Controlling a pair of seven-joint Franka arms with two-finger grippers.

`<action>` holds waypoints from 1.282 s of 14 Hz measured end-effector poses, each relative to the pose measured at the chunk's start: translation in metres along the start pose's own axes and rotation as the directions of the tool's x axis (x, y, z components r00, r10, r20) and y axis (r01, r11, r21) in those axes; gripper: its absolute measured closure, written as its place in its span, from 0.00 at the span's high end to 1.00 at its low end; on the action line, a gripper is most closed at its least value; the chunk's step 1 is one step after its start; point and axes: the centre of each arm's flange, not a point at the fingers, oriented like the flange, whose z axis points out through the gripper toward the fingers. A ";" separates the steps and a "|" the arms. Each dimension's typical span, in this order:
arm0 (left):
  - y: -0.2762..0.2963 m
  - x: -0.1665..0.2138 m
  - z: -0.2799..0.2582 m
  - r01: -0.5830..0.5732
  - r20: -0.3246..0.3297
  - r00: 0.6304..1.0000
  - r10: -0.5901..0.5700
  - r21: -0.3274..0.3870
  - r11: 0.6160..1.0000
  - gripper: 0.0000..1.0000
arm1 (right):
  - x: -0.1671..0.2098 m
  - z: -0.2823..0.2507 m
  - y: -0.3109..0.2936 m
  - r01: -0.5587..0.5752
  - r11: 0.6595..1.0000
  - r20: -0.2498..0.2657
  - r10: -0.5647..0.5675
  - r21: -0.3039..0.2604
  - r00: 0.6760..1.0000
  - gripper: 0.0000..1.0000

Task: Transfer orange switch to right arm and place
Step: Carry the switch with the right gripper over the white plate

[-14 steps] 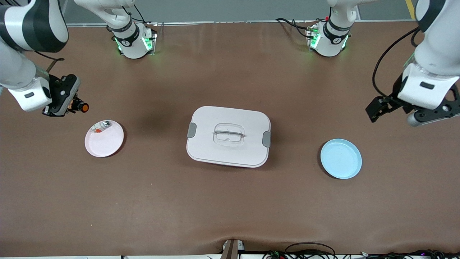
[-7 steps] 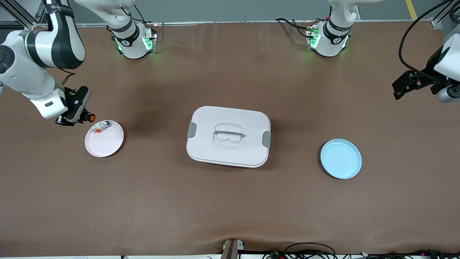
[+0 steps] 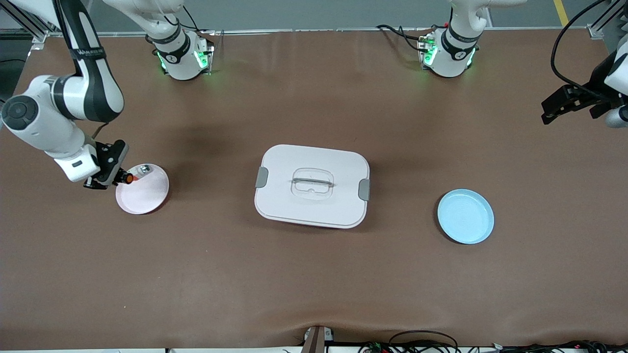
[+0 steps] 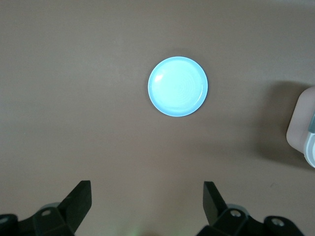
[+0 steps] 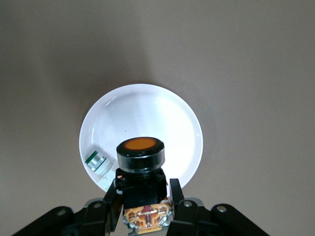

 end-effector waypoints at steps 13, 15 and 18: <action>0.005 -0.004 -0.003 -0.006 -0.014 1.000 0.006 -0.022 1.000 1.00 | 0.005 0.085 -0.017 0.099 0.995 -0.005 -0.099 -0.003 0.995 0.44; 0.009 -0.005 -0.004 -0.015 -0.015 1.000 0.015 -0.022 1.000 1.00 | -0.001 0.096 -0.018 0.118 0.993 -0.004 -0.118 -0.012 0.993 0.44; 0.010 -0.006 -0.005 -0.016 -0.017 1.000 0.016 -0.022 1.000 1.00 | -0.011 0.113 -0.018 0.114 0.993 -0.008 -0.114 -0.018 0.993 0.44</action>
